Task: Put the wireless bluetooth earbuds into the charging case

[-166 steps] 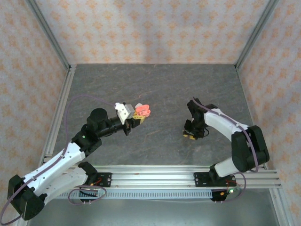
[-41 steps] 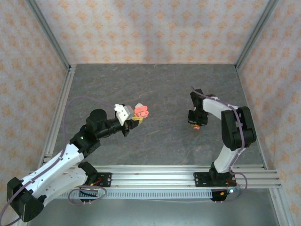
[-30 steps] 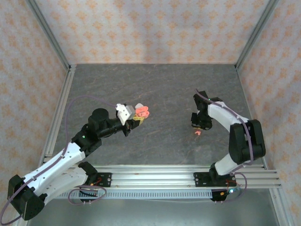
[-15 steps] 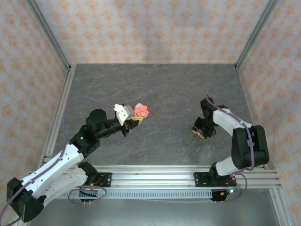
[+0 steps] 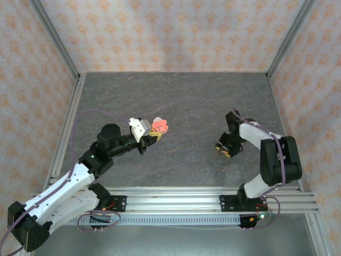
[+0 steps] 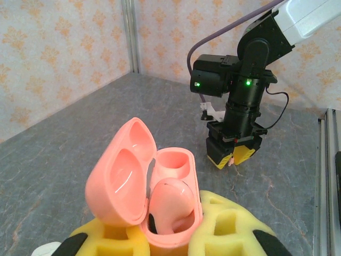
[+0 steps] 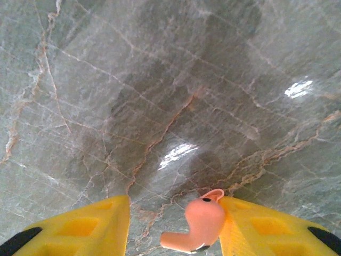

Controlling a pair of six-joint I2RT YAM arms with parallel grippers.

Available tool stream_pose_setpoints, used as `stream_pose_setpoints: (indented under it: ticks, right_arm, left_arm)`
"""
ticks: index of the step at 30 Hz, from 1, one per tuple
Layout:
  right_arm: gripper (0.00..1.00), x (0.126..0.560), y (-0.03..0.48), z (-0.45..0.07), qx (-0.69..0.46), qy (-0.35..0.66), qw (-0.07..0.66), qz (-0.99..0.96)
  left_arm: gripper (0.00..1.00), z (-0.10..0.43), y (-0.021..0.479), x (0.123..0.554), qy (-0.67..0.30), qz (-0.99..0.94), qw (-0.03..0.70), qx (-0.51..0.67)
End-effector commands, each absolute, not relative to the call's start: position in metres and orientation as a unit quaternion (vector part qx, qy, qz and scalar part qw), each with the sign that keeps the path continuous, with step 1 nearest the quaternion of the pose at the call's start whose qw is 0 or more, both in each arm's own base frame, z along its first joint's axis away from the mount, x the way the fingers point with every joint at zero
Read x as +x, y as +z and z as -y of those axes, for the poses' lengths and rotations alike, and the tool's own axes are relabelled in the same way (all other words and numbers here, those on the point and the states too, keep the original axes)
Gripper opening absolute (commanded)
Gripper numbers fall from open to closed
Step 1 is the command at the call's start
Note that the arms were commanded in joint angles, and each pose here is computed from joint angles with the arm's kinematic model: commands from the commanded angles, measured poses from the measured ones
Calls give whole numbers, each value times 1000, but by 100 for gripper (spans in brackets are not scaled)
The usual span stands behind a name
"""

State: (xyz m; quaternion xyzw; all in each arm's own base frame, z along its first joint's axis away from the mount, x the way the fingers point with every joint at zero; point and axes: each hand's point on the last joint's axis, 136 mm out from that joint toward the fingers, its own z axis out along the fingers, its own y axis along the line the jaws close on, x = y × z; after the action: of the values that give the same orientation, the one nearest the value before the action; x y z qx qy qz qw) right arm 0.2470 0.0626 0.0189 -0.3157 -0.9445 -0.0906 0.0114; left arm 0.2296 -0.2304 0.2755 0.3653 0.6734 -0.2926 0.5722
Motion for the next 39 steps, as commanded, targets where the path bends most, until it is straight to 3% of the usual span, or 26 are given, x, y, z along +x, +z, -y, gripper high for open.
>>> stream_pose_setpoints:
  ticks: [1,14,21,31,39]
  right_arm:
    - [47,256,18,-51,-318,-59,-3,946]
    - [19,254,24,-47,-295,-44,-2,955]
    - [14,269,57,-69,-276,-121,-41,953]
    - [9,299,192,-144,-110,-284,-217,928]
    - [11,268,292,-213,94,-361,-303,877]
  left_arm:
    - [0,232,289,226,-291,-655,587,376]
    - [0,231,286,225,-289,-656,586,377]
    - [0,231,285,226,-291,-656,588,374]
    - [0,235,290,227,-305,-651,590,368]
    - [0,239,297,223,-326,-641,588,371]
